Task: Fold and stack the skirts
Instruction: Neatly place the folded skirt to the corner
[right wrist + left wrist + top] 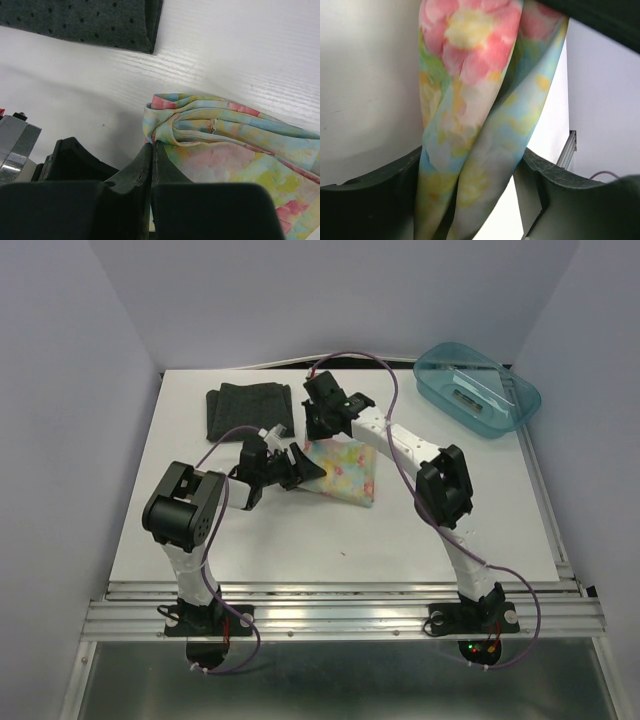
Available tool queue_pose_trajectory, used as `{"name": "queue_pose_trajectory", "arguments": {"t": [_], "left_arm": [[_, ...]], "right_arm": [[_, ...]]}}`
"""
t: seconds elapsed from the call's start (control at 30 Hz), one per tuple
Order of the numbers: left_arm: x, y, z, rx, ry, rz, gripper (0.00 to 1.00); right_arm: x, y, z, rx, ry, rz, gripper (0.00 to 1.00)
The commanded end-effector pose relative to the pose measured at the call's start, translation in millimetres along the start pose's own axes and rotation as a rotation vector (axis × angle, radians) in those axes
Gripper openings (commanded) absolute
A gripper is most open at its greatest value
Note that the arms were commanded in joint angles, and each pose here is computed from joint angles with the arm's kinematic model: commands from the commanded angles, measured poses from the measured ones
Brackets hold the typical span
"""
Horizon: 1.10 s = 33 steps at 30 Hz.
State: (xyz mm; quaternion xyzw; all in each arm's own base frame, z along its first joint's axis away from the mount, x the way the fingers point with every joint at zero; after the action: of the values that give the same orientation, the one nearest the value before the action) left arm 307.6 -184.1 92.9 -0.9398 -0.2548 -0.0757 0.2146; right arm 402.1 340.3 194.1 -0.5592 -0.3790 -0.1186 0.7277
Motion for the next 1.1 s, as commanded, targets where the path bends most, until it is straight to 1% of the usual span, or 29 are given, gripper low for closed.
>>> {"name": "queue_pose_trajectory", "arguments": {"t": [0.0,0.07,0.17,0.23,0.33,0.37,0.4,0.43,0.47,0.5,0.53,0.57,0.6,0.63,0.67,0.7,0.73,0.77,0.8,0.83,0.87,0.9,0.93,0.97,1.0,1.03,1.07], "left_arm": [[17.1,4.1,-18.4,-0.08,0.058,-0.069,0.75],[16.1,4.3,-16.4,-0.077,0.055,-0.069,0.77],[15.4,4.9,-13.3,-0.069,0.053,-0.073,0.77],[15.6,5.9,-11.7,-0.065,0.055,-0.075,0.75],[18.4,7.2,-9.0,-0.047,0.063,-0.098,0.61],[19.3,7.4,-7.7,-0.028,0.069,-0.102,0.48],[22.1,7.1,-10.1,-0.017,0.092,-0.114,0.4],[32.2,10.0,-13.6,0.013,0.164,-0.156,0.23],[39.0,11.7,-17.6,0.042,0.155,-0.176,0.23],[48.6,16.6,-22.2,0.108,0.215,-0.165,0.1],[41.7,16.9,-8.5,0.182,0.227,-0.131,0.06],[54.0,21.1,-15.2,0.256,0.25,-0.133,0.01],[57.6,27.0,-10.3,0.308,0.309,-0.118,0.0],[72.4,33.0,-25.1,0.309,0.357,-0.141,0.0],[79.6,35.6,-27.2,0.356,0.391,-0.162,0.0],[77.8,38.4,-19.1,0.427,0.401,-0.124,0.0],[81.2,42.6,-23.3,0.452,0.467,-0.112,0.0],[93.1,45.0,-35.0,0.488,0.505,-0.135,0.0],[97.4,49.5,-34.1,0.515,0.532,-0.137,0.0],[109.5,50.7,-43.7,0.533,0.584,-0.17,0.0],[113.9,54.6,-41.1,0.555,0.609,-0.165,0.0],[121.3,56.6,-45.2,0.568,0.631,-0.184,0.0],[126.3,57.7,-48.0,0.585,0.647,-0.185,0.0],[138.9,58.9,-60.4,0.584,0.697,-0.204,0.0],[143.1,62.9,-59.0,0.591,0.715,-0.196,0.0],[159.8,60.9,-73.7,0.599,0.758,-0.246,0.0],[164.5,60.6,-77.9,0.597,0.773,-0.246,0.0]], "right_arm": [[7.8,-1.5,9.7,0.049,0.019,-0.038,0.01],[8.0,-0.7,10.3,0.054,0.021,-0.039,0.01],[9.2,-0.9,11.1,0.058,0.027,-0.042,0.01],[9.2,-0.5,11.4,0.06,0.029,-0.042,0.0],[9.2,-0.1,11.2,0.058,0.027,-0.042,0.01],[9.9,-1.0,10.6,0.056,0.017,-0.045,0.01],[10.8,0.9,5.1,0.043,0.014,-0.046,0.01],[11.4,1.5,4.6,0.038,0.008,-0.049,0.11],[12.5,0.8,3.9,0.03,0.007,-0.054,0.23],[16.9,-2.1,-5.4,-0.002,0.012,-0.068,0.52],[18.4,-1.4,-10.9,-0.016,0.016,-0.072,0.52],[24.3,-7.0,-17.0,-0.03,0.024,-0.09,0.78],[29.6,-9.0,-33.2,-0.076,0.033,-0.104,0.87],[35.2,-13.3,-42.9,-0.098,0.044,-0.121,0.98],[42.3,-22.1,-53.1,-0.118,0.055,-0.144,1.0],[46.6,-26.7,-66.4,-0.154,0.058,-0.157,1.0],[51.7,-31.6,-89.1,-0.188,0.08,-0.168,1.0],[57.5,-42.5,-101.4,-0.208,0.086,-0.188,1.0],[59.7,-48.2,-113.6,-0.229,0.099,-0.195,1.0],[56.8,-50.7,-138.9,-0.265,0.127,-0.183,1.0],[59.2,-62.0,-148.6,-0.272,0.139,-0.196,1.0],[53.2,-58.8,-160.1,-0.29,0.151,-0.176,1.0],[54.0,-69.9,-167.9,-0.29,0.159,-0.185,1.0],[42.0,-67.9,-182.1,-0.305,0.172,-0.148,1.0],[41.0,-77.2,-185.7,-0.305,0.177,-0.153,1.0],[36.2,-78.4,-185.7,-0.307,0.172,-0.142,1.0],[24.3,-76.5,-191.7,-0.317,0.172,-0.109,1.0]]}}
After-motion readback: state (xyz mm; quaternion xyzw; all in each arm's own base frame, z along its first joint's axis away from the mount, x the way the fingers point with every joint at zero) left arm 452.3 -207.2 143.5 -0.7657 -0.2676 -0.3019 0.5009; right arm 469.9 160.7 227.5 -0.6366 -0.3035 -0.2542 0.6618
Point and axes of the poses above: each gripper's point midway between its finger pads, its own y axis out along the fingers, its own z axis along the line the jaws close on, x = y × z, the point moved 9 cm from there along -y, back along the fingers, and after that the axes turned 11 degrees about -y, right-handed, at the moved point
